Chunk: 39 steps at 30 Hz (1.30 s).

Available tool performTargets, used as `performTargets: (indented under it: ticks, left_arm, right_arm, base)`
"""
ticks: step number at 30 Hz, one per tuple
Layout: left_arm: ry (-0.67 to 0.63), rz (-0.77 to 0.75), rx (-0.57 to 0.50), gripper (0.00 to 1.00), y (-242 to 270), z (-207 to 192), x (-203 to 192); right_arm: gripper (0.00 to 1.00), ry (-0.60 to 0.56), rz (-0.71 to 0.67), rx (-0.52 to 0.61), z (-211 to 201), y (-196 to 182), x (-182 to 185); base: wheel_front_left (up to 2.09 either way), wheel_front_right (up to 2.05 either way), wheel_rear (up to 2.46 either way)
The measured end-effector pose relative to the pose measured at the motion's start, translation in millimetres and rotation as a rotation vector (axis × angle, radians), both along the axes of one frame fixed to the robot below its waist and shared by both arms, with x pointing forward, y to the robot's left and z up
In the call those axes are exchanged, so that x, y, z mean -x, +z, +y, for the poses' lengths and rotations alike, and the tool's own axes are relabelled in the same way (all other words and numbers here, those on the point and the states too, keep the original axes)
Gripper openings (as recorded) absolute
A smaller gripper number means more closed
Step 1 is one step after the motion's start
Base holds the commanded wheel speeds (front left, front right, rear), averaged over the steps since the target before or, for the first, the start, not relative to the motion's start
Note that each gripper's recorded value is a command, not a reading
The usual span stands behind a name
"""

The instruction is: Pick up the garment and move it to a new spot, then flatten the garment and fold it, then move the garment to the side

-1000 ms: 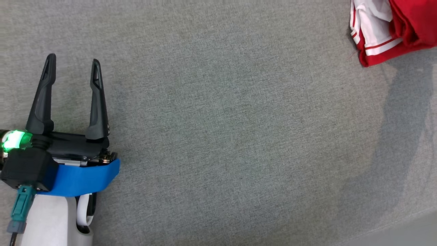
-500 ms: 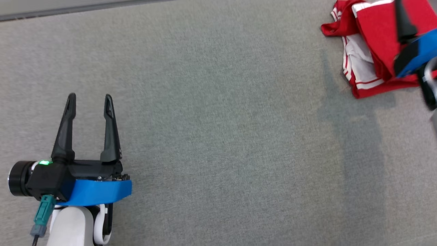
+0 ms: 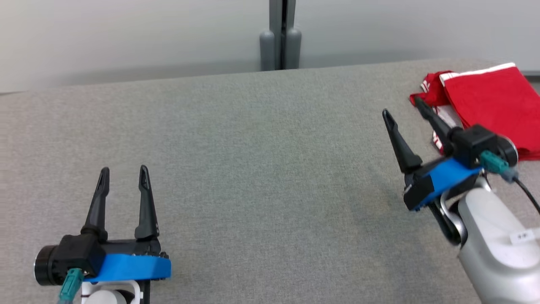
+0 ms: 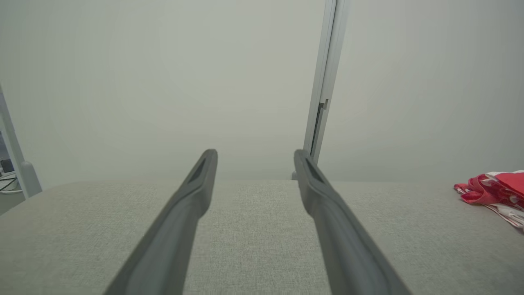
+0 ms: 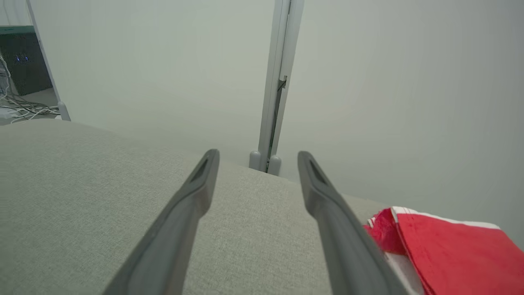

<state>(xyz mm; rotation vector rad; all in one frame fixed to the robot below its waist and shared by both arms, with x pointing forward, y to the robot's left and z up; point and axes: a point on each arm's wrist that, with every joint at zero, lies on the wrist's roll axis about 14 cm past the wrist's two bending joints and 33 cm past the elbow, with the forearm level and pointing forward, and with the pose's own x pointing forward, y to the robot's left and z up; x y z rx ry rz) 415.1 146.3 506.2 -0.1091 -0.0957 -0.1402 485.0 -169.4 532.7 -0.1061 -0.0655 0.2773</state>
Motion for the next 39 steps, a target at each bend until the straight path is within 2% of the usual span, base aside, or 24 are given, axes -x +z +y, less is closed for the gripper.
performTargets:
  ticks: [7,20,27,39]
  left_arm:
    - [0.033,0.001,0.006,1.00,4,11,22]
    - [0.067,0.067,0.015,1.00,-15,21,49]
    - [0.075,0.083,0.016,1.00,-20,24,53]
    - [0.068,0.112,0.002,1.00,-29,23,50]
  right_arm:
    - [1.00,-0.037,0.037,-0.074,-4,-18,38]
    - [1.00,-0.160,0.037,-0.140,-28,-30,99]
    - [1.00,-0.197,0.014,-0.165,-30,-27,113]
    - [1.00,-0.255,0.002,-0.201,-36,-26,114]
  base:
    - [0.00,0.00,0.00]
    - [0.00,0.00,0.00]
    - [0.00,0.00,0.00]
    - [0.00,0.00,0.00]
